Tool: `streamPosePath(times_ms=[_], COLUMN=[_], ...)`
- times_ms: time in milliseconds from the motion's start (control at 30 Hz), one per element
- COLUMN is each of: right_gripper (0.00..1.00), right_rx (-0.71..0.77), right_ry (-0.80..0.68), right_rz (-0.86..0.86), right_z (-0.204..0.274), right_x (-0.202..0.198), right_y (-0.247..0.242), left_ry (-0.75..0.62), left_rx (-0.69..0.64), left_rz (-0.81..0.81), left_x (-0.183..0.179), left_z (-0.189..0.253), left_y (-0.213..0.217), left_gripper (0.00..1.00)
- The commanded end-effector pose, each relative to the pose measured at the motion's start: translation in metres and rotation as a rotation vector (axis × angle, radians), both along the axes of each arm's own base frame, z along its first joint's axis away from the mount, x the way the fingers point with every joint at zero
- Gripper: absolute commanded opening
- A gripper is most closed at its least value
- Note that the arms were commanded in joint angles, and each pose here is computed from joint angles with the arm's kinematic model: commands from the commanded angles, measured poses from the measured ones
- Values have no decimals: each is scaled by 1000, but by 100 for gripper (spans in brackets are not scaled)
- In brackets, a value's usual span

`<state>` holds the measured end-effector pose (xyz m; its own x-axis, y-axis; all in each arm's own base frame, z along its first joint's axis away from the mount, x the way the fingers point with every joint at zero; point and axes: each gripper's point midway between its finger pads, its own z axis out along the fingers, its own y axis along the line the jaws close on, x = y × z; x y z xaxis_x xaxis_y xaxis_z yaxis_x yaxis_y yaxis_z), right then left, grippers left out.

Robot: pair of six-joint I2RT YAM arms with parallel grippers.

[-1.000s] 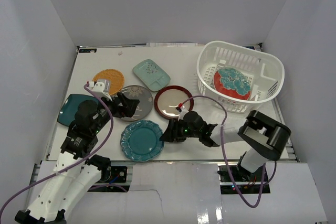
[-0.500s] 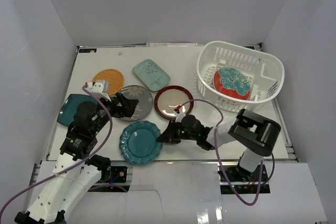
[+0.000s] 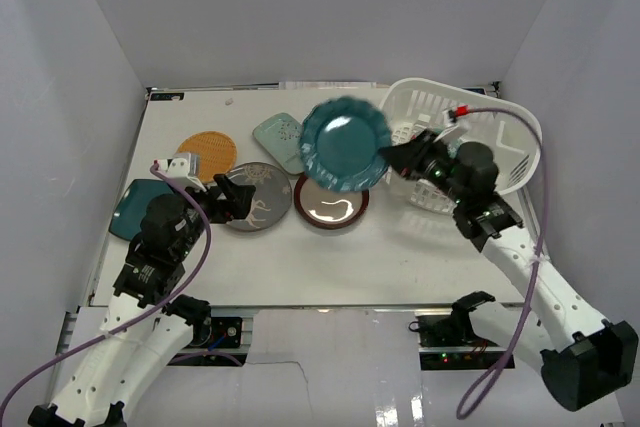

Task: Place the plates into the plastic bin on the countertop

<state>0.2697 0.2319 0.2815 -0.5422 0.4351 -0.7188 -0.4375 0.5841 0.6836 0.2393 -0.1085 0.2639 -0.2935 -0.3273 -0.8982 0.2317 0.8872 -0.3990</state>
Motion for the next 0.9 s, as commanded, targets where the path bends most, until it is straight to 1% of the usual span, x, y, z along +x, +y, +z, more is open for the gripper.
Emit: streamPosePath(times_ms=[0, 33, 100, 133, 200, 300, 400, 433, 467, 500, 533, 567, 600, 667, 733, 767, 800, 867], right_gripper=[8, 8, 8, 8, 8, 8, 8, 8, 8, 8, 8, 8, 8, 12, 21, 24, 33, 46], right_rx=[7, -4, -8, -8, -10, -1, -12, -17, -21, -33, -45, -54, -70, -102, -152, -170, -184, -232], right_ry=[-205, -189, -133, -131, -96, -60, -14, 4, 27, 45, 61, 87, 102, 136, 172, 200, 216, 237], right_rz=[-211, -308, -370, -451, -517, -547, -602, -617, -629, -657, -664, -668, -688, -692, -684, -684, -686, -714], right_z=[72, 70, 56, 55, 44, 30, 6, -2, -15, -25, -34, -46, -54, -71, -86, -94, -101, -110], right_x=[43, 66, 88, 100, 117, 130, 137, 137, 137, 139, 140, 139, 141, 140, 141, 139, 136, 130], right_y=[-69, -103, -130, -162, -193, -209, -225, -228, -231, -236, -239, -240, -245, -248, -250, -251, -253, -259], left_ry=[25, 32, 58, 76, 101, 142, 203, 238, 258, 277, 324, 316, 321, 350, 398, 415, 454, 467], left_rx=[-18, -24, -44, -52, -75, -81, -136, -150, -205, -228, -232, -282, -287, -289, -252, -251, -222, -225], left_rz=[11, 0, -9, -17, -17, 18, 78, 87, 112, 135, 162, 213, 241, 298, 352, 370, 392, 414], left_x=[0, 0, 0, 0, 1, 4, 7, 6, 7, 8, 5, 9, 10, 10, 10, 12, 12, 16], left_z=[-6, -7, -12, -16, -20, -30, -44, -59, -65, -74, -101, -106, -116, -146, -171, -175, -188, -191], left_y=[0, -3, -7, -10, -12, -10, -7, -8, -9, -8, -6, -2, 2, 9, 16, 17, 19, 20], left_gripper=[98, 98, 98, 98, 98, 98, 98, 98, 98, 98, 98, 98, 98, 97, 96, 96, 96, 96])
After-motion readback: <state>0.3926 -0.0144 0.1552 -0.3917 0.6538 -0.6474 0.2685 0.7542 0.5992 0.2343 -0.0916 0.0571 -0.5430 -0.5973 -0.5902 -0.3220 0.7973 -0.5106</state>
